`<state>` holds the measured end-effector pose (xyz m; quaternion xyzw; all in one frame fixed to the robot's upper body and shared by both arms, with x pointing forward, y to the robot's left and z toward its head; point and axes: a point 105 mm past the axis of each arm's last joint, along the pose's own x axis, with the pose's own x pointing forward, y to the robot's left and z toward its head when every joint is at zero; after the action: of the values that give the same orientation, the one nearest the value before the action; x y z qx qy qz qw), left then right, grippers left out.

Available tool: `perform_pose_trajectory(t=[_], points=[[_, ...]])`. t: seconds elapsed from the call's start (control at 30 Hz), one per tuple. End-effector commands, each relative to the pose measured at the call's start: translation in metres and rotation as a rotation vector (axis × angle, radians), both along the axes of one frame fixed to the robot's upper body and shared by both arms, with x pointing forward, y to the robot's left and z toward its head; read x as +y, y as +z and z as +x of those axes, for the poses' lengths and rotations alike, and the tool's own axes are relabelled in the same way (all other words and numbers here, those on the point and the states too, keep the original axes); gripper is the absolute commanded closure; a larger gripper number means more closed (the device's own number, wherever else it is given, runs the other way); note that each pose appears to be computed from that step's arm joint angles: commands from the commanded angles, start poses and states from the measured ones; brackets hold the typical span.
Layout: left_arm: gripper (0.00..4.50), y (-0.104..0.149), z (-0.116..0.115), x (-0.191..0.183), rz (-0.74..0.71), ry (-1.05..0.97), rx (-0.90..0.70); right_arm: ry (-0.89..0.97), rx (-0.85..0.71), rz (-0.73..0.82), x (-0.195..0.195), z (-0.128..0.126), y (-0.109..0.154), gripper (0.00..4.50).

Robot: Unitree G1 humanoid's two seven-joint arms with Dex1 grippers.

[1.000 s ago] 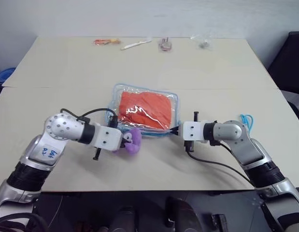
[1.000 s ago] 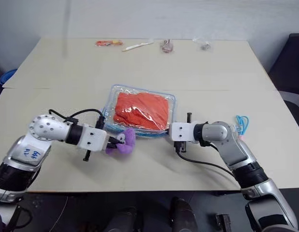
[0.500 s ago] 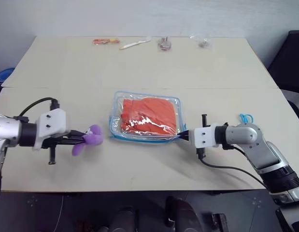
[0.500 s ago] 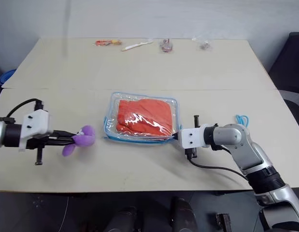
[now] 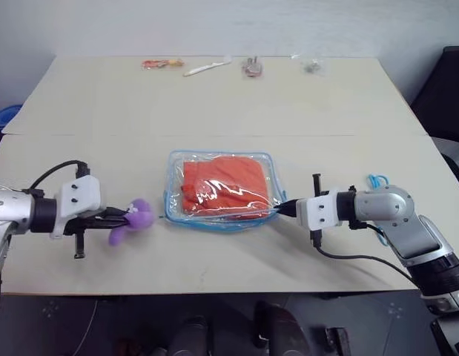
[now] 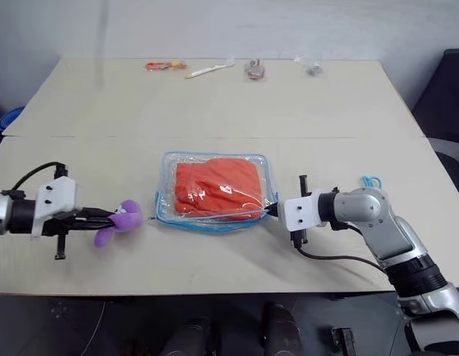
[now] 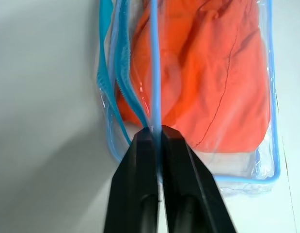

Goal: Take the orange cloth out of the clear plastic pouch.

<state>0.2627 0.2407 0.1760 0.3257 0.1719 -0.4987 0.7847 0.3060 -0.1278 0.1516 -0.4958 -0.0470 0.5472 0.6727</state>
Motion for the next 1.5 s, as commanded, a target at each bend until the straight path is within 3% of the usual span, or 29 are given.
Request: perform_pose_trajectory(t=[0.03,0.3,0.33,0.43,0.53,0.63,0.8,0.93,1.13,1.5], points=[[3.07,0.01,-0.003,-0.008,-0.034,-0.022,-0.007,0.004,-0.005,0.025,0.001,-0.006,0.009,3.09],[0.44,0.015,-0.009,-0.004,-0.049,-0.024,0.013,-0.007,0.017,0.027,0.0,-0.016,0.009,0.17],[0.14,0.016,-0.01,-0.003,-0.047,-0.025,0.016,-0.008,0.014,0.027,-0.001,-0.017,0.01,0.0],[0.02,0.02,-0.015,0.0,-0.041,-0.023,0.024,-0.034,0.019,0.078,0.0,-0.02,0.018,0.0],[0.02,0.047,-0.015,-0.005,-0.114,-0.037,0.016,-0.059,0.144,0.244,0.005,-0.037,0.035,0.0],[0.02,0.069,-0.009,-0.028,-0.107,-0.137,-0.041,-0.058,0.282,0.326,0.006,-0.06,0.043,0.0],[0.02,0.071,0.014,-0.079,-0.031,-0.301,-0.14,-0.098,0.361,0.383,0.009,-0.078,0.048,0.0],[0.02,0.048,0.034,-0.109,0.199,-0.42,-0.27,-0.15,0.33,0.401,0.009,-0.077,0.05,0.0],[0.02,0.026,0.037,-0.113,0.355,-0.519,-0.333,-0.212,0.311,0.437,0.008,-0.078,0.049,0.0],[0.02,-0.001,0.034,-0.115,0.377,-0.496,-0.369,-0.252,0.314,0.492,0.009,-0.089,0.047,0.0]])
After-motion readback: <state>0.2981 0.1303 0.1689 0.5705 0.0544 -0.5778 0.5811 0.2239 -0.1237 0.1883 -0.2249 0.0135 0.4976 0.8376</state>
